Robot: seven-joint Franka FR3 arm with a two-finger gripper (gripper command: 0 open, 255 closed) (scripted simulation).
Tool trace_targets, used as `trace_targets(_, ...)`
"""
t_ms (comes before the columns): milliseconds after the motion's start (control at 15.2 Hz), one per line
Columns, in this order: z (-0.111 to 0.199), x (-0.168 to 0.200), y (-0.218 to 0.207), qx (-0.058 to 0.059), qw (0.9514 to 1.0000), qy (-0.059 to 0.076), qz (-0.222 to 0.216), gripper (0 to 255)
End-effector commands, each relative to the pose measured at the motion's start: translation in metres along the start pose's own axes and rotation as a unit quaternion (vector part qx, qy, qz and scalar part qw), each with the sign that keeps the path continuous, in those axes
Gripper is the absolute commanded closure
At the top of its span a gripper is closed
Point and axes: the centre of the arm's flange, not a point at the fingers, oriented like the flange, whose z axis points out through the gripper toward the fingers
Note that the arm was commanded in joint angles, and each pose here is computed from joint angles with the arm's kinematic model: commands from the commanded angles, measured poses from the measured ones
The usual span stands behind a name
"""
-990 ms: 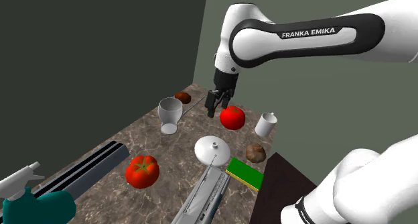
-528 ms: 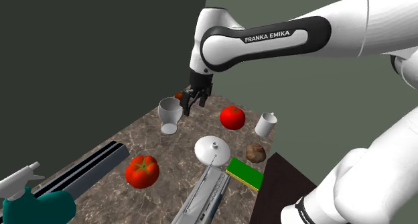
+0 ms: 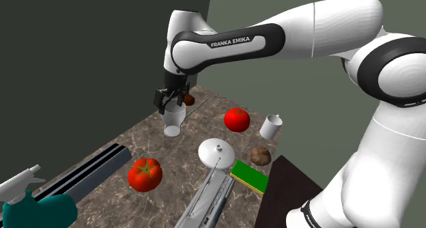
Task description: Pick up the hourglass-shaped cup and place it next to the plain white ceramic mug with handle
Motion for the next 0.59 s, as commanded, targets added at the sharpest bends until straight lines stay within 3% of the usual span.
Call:
trace_targets(0, 0.005, 0.011, -0.006, 0.000, 1.0000, 0.005, -0.001, 0)
trace_targets(528, 0.045, 0.011, -0.006, 0.000, 1.0000, 0.005, -0.001, 0)
